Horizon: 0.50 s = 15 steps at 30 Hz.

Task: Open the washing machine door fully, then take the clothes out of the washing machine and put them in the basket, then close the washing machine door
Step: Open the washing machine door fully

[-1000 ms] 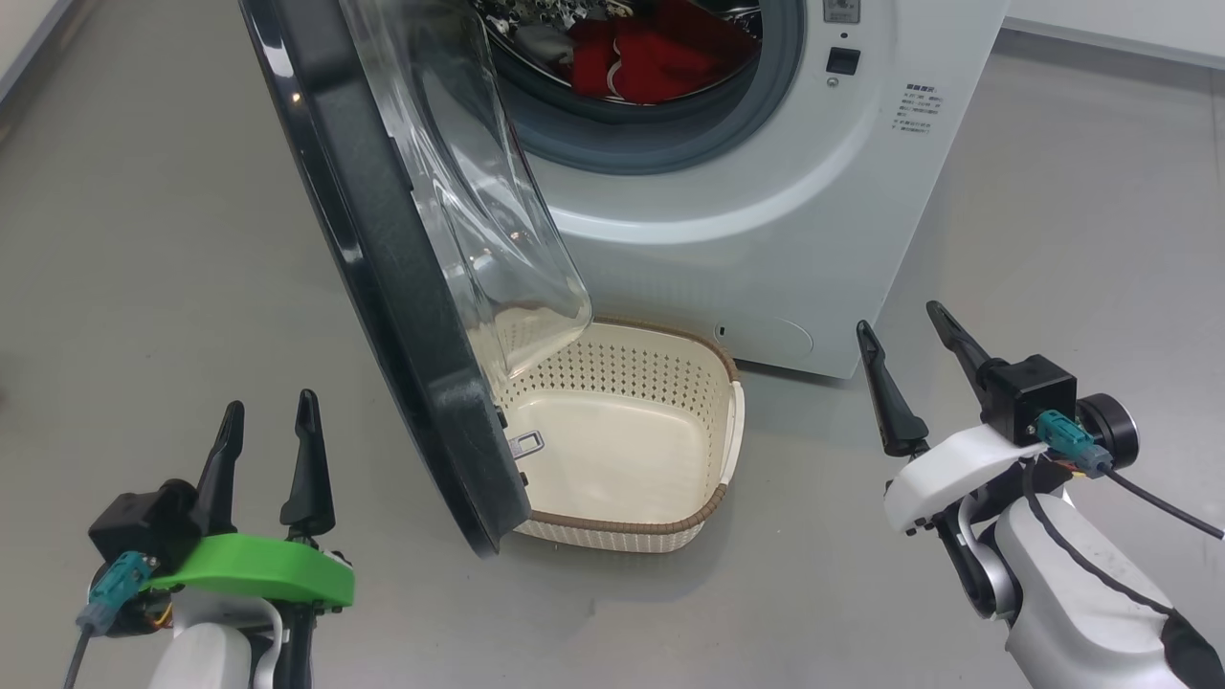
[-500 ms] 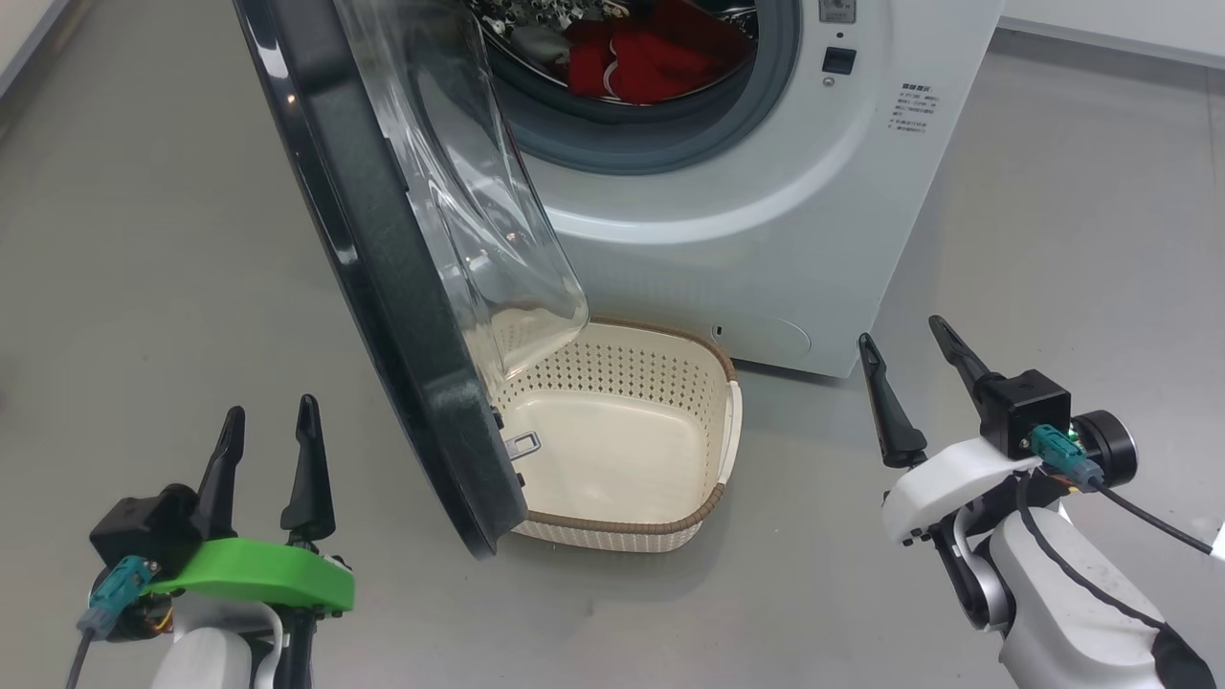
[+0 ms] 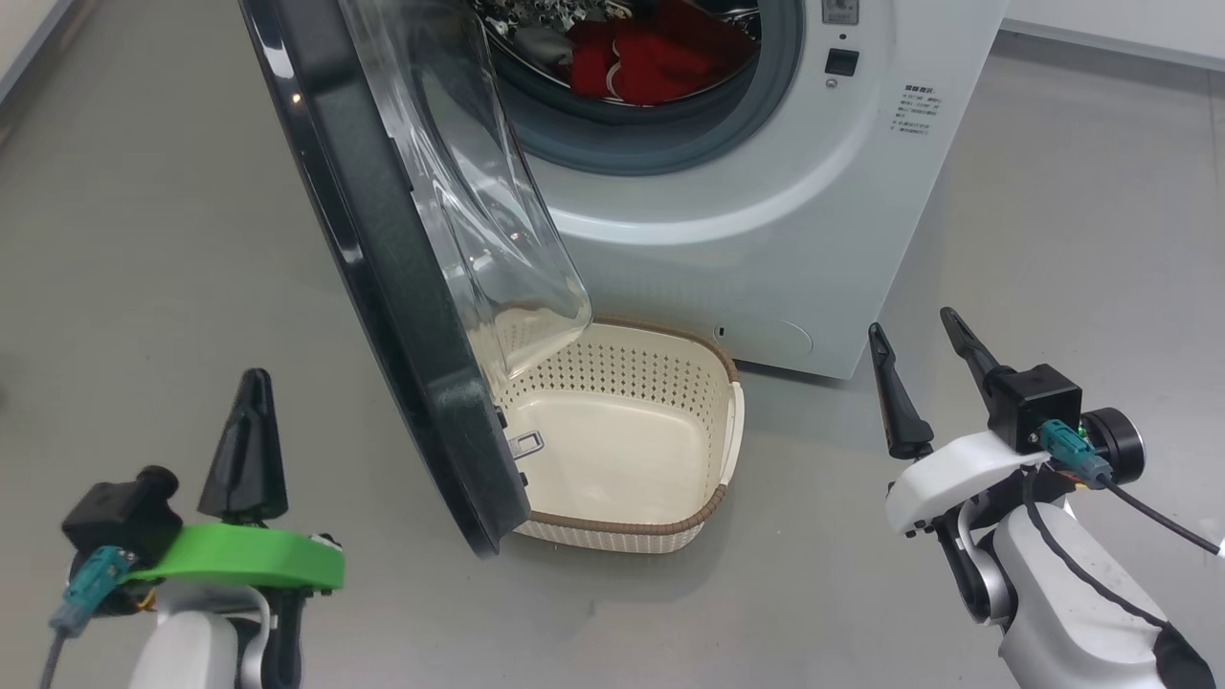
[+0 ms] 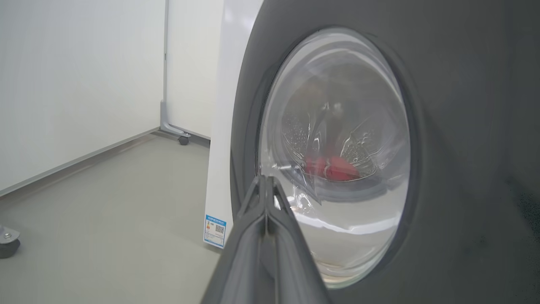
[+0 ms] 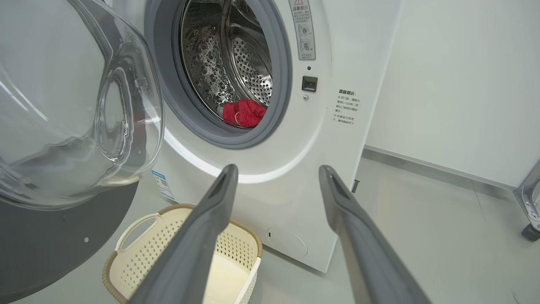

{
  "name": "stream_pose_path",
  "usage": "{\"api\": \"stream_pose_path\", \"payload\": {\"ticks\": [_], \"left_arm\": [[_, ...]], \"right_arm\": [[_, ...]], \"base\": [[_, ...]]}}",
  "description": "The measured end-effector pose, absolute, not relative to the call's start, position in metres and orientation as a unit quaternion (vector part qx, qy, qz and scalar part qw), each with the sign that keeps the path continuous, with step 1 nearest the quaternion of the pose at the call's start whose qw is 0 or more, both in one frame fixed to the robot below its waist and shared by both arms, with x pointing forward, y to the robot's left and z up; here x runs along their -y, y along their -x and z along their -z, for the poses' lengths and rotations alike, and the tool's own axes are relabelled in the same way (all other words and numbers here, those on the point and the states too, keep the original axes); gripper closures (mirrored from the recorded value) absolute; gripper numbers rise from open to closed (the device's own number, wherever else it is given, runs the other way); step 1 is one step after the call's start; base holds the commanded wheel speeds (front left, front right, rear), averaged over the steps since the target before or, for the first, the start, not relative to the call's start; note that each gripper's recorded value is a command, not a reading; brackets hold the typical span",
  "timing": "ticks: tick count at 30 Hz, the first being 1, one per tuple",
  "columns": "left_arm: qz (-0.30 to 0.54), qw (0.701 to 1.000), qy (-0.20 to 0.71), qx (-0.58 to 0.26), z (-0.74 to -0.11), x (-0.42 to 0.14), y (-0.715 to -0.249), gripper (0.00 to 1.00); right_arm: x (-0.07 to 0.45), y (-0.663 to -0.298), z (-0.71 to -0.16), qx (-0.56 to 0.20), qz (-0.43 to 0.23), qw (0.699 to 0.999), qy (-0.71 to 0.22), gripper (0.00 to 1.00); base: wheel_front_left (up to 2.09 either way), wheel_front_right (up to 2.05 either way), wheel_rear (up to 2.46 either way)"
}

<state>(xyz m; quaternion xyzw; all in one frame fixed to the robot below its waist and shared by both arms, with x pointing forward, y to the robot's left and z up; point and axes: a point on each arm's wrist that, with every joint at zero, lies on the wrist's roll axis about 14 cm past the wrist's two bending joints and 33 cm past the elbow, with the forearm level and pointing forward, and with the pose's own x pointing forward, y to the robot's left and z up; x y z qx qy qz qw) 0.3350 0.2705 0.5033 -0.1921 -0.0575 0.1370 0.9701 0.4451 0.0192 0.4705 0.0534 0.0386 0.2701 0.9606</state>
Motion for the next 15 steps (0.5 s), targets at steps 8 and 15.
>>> {"api": "stream_pose_path", "payload": {"ticks": [8, 15], "left_arm": [[-0.127, 0.959, 0.153, 0.203, -0.6, -0.287, -0.338, 1.0], [-0.053, 0.934, 0.104, 0.337, -0.695, -0.253, -0.33, 1.0]], "right_arm": [[-0.022, -0.443, -0.469, -0.039, -0.271, 0.96, -0.055, 0.0], [-0.024, -0.444, -0.47, -0.036, -0.27, 0.96, -0.056, 0.0]], "base": [[0.0, 0.0, 0.0], [0.0, 0.0, 0.0]]}}
